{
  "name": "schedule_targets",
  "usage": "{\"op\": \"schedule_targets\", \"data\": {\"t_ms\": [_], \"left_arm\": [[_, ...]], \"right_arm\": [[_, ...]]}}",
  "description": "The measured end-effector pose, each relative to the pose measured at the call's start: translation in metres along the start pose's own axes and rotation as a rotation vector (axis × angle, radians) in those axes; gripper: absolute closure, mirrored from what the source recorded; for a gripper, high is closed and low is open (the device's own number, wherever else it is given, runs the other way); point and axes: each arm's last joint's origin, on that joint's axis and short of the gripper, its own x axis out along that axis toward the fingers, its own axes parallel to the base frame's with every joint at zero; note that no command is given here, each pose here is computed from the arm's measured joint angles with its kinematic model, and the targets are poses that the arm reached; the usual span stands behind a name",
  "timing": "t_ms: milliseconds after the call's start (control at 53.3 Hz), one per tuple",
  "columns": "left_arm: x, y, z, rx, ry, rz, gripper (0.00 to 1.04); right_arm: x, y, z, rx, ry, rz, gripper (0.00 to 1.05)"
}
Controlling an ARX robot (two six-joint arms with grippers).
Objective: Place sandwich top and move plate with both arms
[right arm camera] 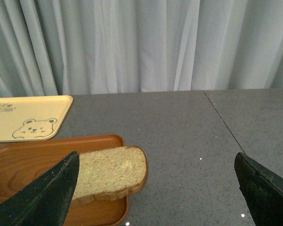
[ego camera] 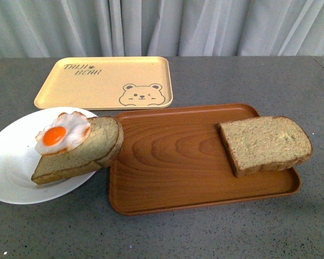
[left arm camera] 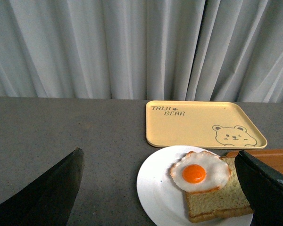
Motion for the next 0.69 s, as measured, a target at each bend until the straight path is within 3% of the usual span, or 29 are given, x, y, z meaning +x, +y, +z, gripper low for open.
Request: {"op": "schedule_targets", "data": {"t_ms": [694], "left_arm": [[0.0000,0.0000,0.0000,0.000,0.000,0.000,0.09]], "right_arm": [[0.0000,0.0000,0.0000,0.000,0.000,0.000,0.09]]}}
